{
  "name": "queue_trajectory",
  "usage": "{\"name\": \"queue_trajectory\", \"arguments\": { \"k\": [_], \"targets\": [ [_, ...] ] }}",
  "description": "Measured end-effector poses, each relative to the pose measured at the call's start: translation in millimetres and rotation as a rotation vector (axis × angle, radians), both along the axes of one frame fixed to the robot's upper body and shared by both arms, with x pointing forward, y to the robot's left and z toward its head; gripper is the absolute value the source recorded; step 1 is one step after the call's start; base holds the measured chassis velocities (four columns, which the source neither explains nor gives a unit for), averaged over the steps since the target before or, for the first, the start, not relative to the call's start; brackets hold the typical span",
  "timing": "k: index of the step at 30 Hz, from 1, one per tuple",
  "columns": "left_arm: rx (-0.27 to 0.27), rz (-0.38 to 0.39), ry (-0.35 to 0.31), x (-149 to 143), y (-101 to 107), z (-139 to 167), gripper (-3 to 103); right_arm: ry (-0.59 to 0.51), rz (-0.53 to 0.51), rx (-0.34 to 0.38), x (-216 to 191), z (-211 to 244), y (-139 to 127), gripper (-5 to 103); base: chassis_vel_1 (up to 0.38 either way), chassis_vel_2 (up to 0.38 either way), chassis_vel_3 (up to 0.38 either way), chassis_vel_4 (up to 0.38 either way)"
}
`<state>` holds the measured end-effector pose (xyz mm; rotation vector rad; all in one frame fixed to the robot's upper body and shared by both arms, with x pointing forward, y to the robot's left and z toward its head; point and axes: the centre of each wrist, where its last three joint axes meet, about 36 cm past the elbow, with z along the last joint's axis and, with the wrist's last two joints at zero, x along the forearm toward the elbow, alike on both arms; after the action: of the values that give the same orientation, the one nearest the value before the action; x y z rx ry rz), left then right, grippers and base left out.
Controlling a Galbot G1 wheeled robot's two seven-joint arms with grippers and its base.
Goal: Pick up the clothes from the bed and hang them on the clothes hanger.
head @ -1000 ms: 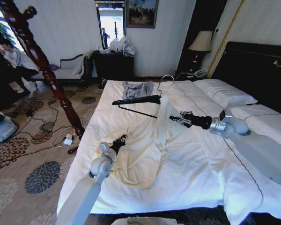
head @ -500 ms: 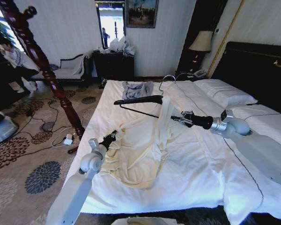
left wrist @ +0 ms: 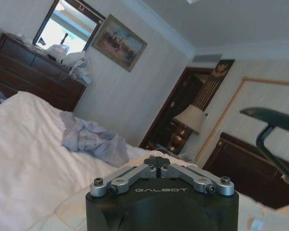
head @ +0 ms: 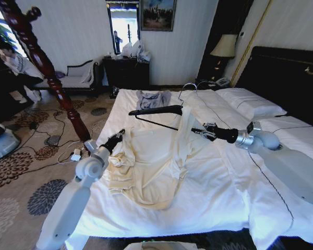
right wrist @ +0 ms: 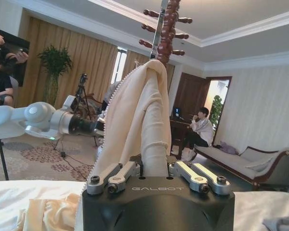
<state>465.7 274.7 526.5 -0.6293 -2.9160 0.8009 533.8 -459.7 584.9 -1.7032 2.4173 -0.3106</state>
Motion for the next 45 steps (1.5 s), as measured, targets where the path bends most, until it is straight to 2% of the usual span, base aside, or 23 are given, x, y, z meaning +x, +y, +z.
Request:
{"name": "queue_trajectory", "arguments": {
  "k": [6, 13, 16, 17, 20, 21, 22, 24, 25, 26, 27, 30, 32, 33, 35, 36, 37, 38, 39, 40, 42, 44, 45],
  "targets": [
    [-0.047, 0.027, 0.014, 15.8, 3.2, 7.4, 0, -0.008, 0.017, 0.004, -0.8, 1.5, 7.0, 20, 0.000, 0.000, 0.000, 0.000],
    [-0.096, 0.026, -0.035, 34.4, 3.6, 46.6, 0, -0.029, 0.003, -0.001, -1.8, 0.1, 15.8, 20, 0.000, 0.000, 0.000, 0.000],
    [-0.095, 0.030, -0.029, 37.6, 1.7, 51.2, 0, -0.035, 0.011, -0.003, -2.2, 0.6, 19.4, 20, 0.000, 0.000, 0.000, 0.000],
    [-0.086, 0.026, -0.015, 37.7, -1.2, 49.5, 0, -0.037, 0.015, -0.003, -2.3, 0.4, 21.0, 20, 0.000, 0.000, 0.000, 0.000],
    [-0.015, 0.018, 0.057, 27.7, -15.3, 23.9, 0, -0.040, 0.018, 0.000, -1.8, -1.7, 22.4, 20, 0.000, 0.000, 0.000, 0.000],
    [-0.015, 0.018, 0.057, 27.7, -15.3, 23.9, 0, -0.040, 0.018, 0.000, -1.8, -1.7, 22.4, 20, 0.000, 0.000, 0.000, 0.000],
    [0.008, 0.021, 0.087, 22.5, -19.6, 14.2, 0, -0.040, 0.017, 0.000, -1.7, -2.3, 21.2, 20, 0.000, 0.000, 0.000, 0.000],
    [0.098, 0.025, 0.190, 2.7, -33.5, -24.0, 0, -0.038, 0.018, -0.003, -1.7, -5.8, 17.2, 20, 0.000, 0.000, 0.000, 0.000],
    [0.128, 0.023, 0.216, -4.5, -38.0, -37.4, 0, -0.038, 0.019, -0.005, -1.7, -7.2, 15.8, 20, 0.000, 0.000, 0.000, 0.000],
    [0.128, 0.023, 0.216, -4.5, -38.0, -37.4, 0, -0.038, 0.019, -0.005, -1.7, -7.2, 15.8, 20, 0.000, 0.000, 0.000, 0.000],
    [0.164, 0.007, 0.254, -18.7, -47.7, -59.0, 0, -0.037, 0.019, -0.006, -1.4, -9.4, 14.1, 20, 0.000, 0.000, 0.000, 0.000],
    [0.179, -0.015, 0.252, -29.6, -55.4, -69.3, 0, -0.036, 0.017, -0.002, -0.5, -10.8, 13.5, 20, 0.000, 0.000, 0.000, 0.000],
    [0.217, -0.059, 0.225, -46.7, -65.4, -77.2, 0, -0.038, 0.016, 0.003, 1.2, -10.6, 13.4, 20, 0.000, 0.000, 0.000, 0.000],
    [0.217, -0.059, 0.225, -46.7, -65.4, -77.2, 0, -0.038, 0.016, 0.003, 1.2, -10.6, 13.4, 20, 0.000, 0.000, 0.000, 0.000],
    [0.237, -0.119, 0.254, -64.4, -70.7, -78.2, 11, -0.036, 0.013, 0.012, 4.0, -12.0, 13.5, 20, 0.000, 0.000, 0.000, 0.000],
    [0.237, -0.119, 0.254, -64.4, -70.7, -78.2, 11, -0.036, 0.013, 0.012, 4.0, -12.0, 13.5, 20, 0.000, 0.000, 0.000, 0.000],
    [0.242, -0.165, 0.297, -75.5, -72.5, -77.0, 16, -0.034, 0.011, 0.016, 5.7, -13.9, 13.5, 20, 0.000, 0.000, 0.000, 0.000],
    [0.245, -0.242, 0.366, -94.3, -72.4, -73.4, 27, -0.030, 0.012, 0.018, 7.6, -16.8, 14.2, 20, 0.000, 0.000, 0.000, 0.000],
    [0.253, -0.258, 0.379, -98.4, -70.9, -71.7, 32, -0.030, 0.013, 0.019, 7.7, -16.9, 14.4, 20, 0.000, 0.000, 0.000, 0.000],
    [0.253, -0.258, 0.379, -98.4, -70.9, -71.7, 32, -0.030, 0.013, 0.019, 7.7, -16.9, 14.4, 20, 0.000, 0.000, 0.000, 0.000],
    [0.266, -0.282, 0.407, -105.0, -66.4, -65.3, 43, -0.028, 0.014, 0.018, 7.5, -17.7, 14.1, 20, 0.000, 0.000, 0.000, 0.000],
    [0.295, -0.274, 0.414, -107.4, -62.8, -57.2, 54, -0.026, 0.014, 0.018, 7.0, -18.7, 13.5, 20, 0.000, 0.000, 0.000, 0.000],
    [0.295, -0.274, 0.414, -107.4, -62.8, -57.2, 54, -0.026, 0.014, 0.018, 7.0, -18.7, 13.5, 20, 0.000, 0.000, 0.000, 0.000]
  ]
}}
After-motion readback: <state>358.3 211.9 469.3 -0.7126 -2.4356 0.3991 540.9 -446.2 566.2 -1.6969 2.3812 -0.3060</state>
